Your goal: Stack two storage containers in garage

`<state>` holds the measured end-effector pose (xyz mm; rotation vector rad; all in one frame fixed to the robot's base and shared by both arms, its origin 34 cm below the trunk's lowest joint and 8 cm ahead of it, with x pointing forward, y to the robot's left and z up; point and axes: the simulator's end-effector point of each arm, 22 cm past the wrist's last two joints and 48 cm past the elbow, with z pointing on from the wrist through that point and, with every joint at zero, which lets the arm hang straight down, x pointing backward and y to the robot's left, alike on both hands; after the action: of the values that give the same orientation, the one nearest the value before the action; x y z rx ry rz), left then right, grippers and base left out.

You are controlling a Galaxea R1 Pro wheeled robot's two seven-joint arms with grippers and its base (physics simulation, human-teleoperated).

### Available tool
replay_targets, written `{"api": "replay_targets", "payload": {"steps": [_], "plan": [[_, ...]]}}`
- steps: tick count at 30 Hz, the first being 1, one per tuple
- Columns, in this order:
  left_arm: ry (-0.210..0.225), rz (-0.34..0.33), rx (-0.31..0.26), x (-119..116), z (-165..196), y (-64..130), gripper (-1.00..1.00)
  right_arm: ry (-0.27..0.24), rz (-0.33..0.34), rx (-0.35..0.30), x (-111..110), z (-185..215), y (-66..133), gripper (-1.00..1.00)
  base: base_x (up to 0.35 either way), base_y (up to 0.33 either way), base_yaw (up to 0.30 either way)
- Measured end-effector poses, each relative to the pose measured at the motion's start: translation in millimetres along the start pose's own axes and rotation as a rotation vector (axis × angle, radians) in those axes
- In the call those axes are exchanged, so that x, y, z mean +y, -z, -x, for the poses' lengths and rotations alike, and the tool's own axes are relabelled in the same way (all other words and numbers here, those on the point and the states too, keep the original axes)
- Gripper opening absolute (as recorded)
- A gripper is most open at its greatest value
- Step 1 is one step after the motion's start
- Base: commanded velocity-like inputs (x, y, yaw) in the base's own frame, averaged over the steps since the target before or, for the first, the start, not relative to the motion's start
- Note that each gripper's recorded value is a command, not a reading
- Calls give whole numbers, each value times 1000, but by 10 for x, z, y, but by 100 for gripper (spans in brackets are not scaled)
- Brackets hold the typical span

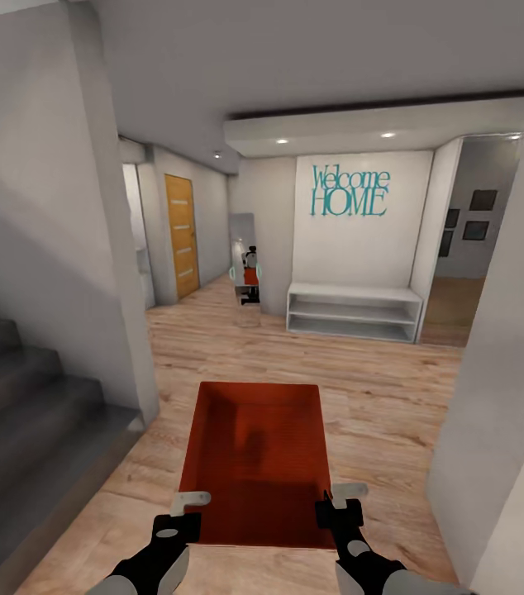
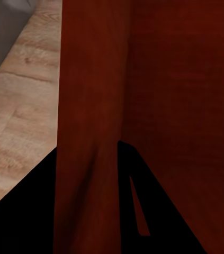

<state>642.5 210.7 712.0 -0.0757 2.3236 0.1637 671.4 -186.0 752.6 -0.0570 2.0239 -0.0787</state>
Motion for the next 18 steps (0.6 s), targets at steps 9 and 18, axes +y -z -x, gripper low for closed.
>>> {"api": "replay_targets", "payload": {"steps": [9,18], "plan": [[0,0,0,0,-1,0,-100,0,0,0,0,-1,0,-100,322,0,0],[0,0,0,0,-1,0,-100,0,0,0,0,-1,0,-100,322,0,0]]}}
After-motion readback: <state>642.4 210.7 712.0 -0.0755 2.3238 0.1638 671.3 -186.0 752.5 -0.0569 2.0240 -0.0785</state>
